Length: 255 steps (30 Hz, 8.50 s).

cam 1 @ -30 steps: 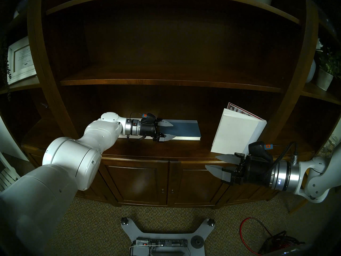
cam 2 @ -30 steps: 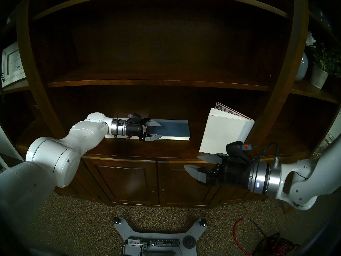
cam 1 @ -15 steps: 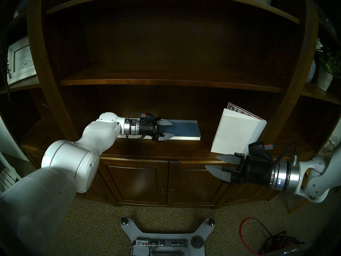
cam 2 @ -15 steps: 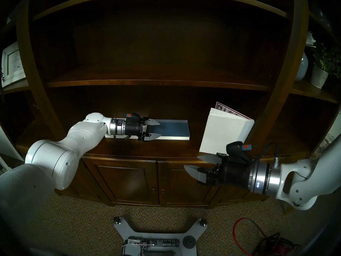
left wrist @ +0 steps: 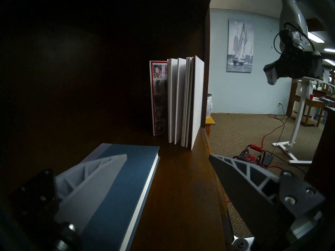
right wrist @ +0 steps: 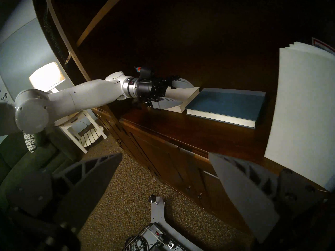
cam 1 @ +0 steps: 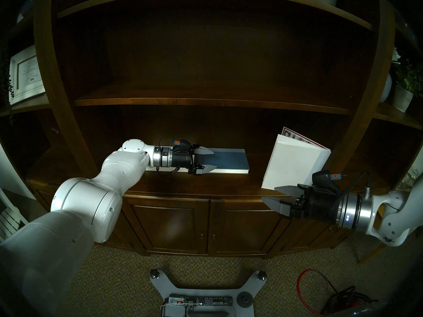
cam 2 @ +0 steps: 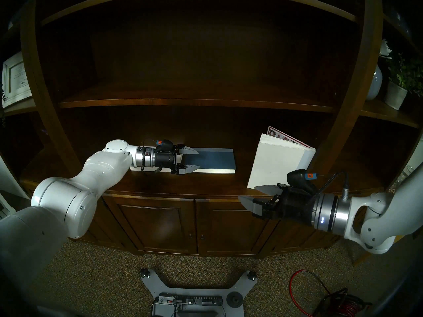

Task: Close the books and align them horizontally on the shelf

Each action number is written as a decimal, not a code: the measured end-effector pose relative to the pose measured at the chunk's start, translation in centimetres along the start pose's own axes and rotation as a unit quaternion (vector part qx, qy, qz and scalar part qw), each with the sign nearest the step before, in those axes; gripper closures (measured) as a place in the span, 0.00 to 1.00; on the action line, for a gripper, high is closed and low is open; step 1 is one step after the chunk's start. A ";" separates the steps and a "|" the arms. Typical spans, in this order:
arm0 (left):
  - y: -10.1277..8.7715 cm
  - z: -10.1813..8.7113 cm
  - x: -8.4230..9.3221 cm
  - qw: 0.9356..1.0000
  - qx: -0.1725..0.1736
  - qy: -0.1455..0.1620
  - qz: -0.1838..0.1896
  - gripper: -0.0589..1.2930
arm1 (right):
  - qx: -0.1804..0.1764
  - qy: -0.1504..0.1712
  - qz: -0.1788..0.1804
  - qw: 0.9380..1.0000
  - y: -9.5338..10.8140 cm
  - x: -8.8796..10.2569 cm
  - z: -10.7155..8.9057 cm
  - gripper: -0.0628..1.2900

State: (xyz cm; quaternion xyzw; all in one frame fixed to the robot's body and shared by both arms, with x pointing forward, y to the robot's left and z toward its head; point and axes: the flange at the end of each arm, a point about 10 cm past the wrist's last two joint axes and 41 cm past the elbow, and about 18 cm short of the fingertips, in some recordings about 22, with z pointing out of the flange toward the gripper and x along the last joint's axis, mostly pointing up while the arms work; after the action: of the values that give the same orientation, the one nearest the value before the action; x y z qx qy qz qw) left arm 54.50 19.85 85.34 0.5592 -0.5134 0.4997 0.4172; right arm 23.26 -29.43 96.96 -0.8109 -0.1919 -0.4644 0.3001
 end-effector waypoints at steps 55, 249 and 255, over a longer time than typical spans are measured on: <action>1.8 -0.2 1.3 1.000 -0.017 0.003 0.013 0.04 | -0.144 -0.023 -0.085 0.986 11.0 8.3 6.2 0.98; 19.6 -2.2 12.0 0.960 0.252 -0.082 -0.086 0.04 | -0.229 -0.217 0.003 0.949 11.1 -2.1 6.3 0.04; 19.6 -2.2 12.0 0.961 0.251 -0.082 -0.086 0.04 | -0.264 -0.224 0.015 0.938 10.6 -1.8 8.6 0.04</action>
State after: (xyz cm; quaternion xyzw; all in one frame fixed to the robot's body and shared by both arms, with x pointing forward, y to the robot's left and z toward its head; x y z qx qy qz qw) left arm 34.44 17.65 96.56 0.7270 -0.3538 0.5274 0.2610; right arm 34.08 -31.64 88.76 -0.9468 -0.1127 -0.2997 0.0315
